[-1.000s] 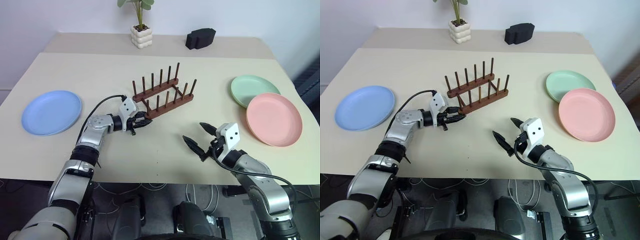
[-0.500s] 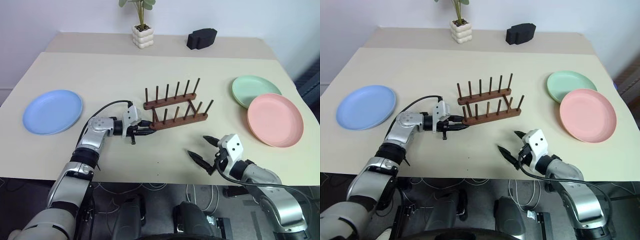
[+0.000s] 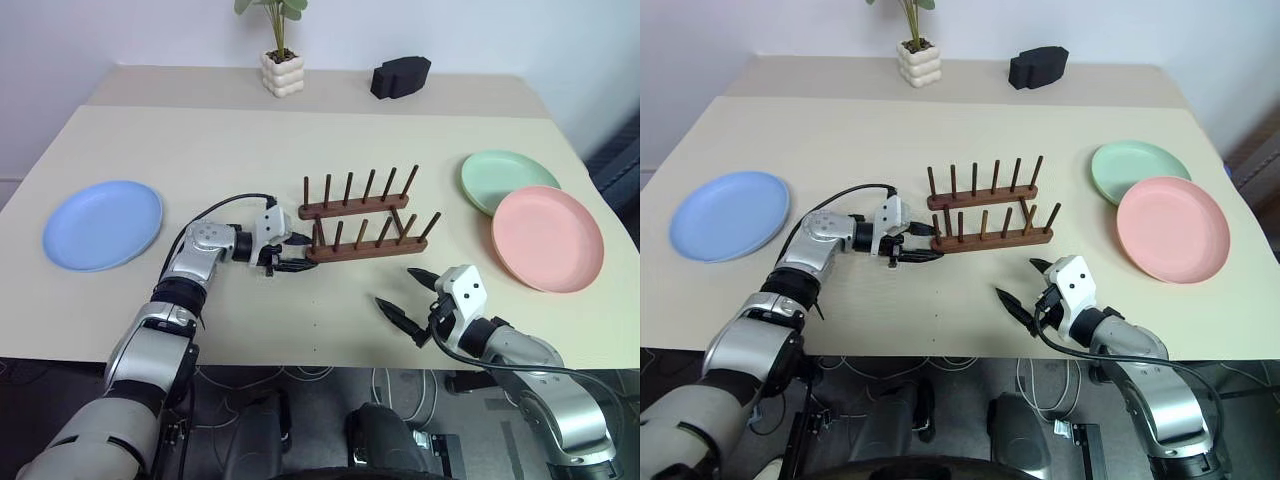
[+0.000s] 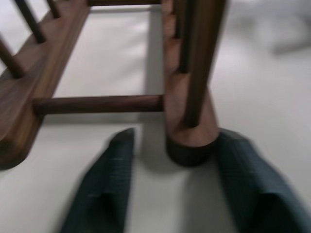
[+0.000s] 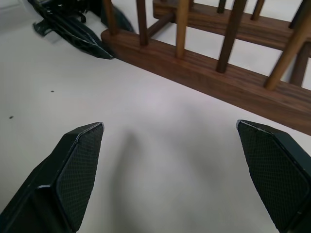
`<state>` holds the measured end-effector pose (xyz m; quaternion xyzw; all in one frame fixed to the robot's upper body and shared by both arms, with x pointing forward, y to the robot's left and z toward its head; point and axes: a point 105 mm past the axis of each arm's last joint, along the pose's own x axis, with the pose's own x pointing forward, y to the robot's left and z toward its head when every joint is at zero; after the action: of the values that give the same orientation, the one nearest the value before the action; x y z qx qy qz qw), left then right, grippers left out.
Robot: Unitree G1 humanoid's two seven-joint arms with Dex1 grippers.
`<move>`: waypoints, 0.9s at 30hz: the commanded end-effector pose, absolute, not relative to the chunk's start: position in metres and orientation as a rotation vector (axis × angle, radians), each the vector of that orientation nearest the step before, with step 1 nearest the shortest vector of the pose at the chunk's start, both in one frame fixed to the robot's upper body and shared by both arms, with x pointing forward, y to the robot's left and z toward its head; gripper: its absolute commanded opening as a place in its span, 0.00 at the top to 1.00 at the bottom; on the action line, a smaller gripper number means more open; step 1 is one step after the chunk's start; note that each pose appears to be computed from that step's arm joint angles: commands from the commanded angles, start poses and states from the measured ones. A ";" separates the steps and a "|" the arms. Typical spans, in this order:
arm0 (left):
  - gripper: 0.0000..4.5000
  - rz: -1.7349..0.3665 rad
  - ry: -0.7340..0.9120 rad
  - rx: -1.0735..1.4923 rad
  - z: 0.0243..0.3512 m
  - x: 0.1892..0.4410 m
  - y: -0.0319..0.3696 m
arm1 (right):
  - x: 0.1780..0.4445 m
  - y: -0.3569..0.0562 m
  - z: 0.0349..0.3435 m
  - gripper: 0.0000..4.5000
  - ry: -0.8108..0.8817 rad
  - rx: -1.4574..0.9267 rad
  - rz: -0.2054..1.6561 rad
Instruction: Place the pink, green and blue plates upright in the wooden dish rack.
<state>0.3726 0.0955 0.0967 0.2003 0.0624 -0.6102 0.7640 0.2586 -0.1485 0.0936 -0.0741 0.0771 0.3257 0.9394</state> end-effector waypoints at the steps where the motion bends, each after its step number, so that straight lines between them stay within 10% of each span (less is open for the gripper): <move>1: 0.00 -1.238 0.139 0.409 0.097 0.374 0.117 | 0.258 -0.154 0.108 0.06 0.111 -0.178 0.646; 4: 0.07 -1.217 0.145 0.330 0.095 0.362 0.134 | 0.258 -0.159 0.104 0.28 0.134 -0.190 0.636; 11: 0.81 -1.280 0.163 0.302 0.091 0.324 0.128 | 0.263 -0.166 0.097 1.00 0.167 -0.227 0.625; 13: 0.99 -1.307 0.175 0.336 0.085 0.315 0.116 | 0.268 -0.168 0.096 1.00 0.174 -0.264 0.608; 27: 0.99 -1.061 0.147 0.381 0.074 0.343 0.074 | 0.320 -0.187 0.074 1.00 0.231 -0.445 0.414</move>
<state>0.3366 0.0708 0.0803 0.1679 0.0558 -0.5247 0.8327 0.3170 -0.1814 0.0796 -0.2090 0.1055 0.2176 0.9475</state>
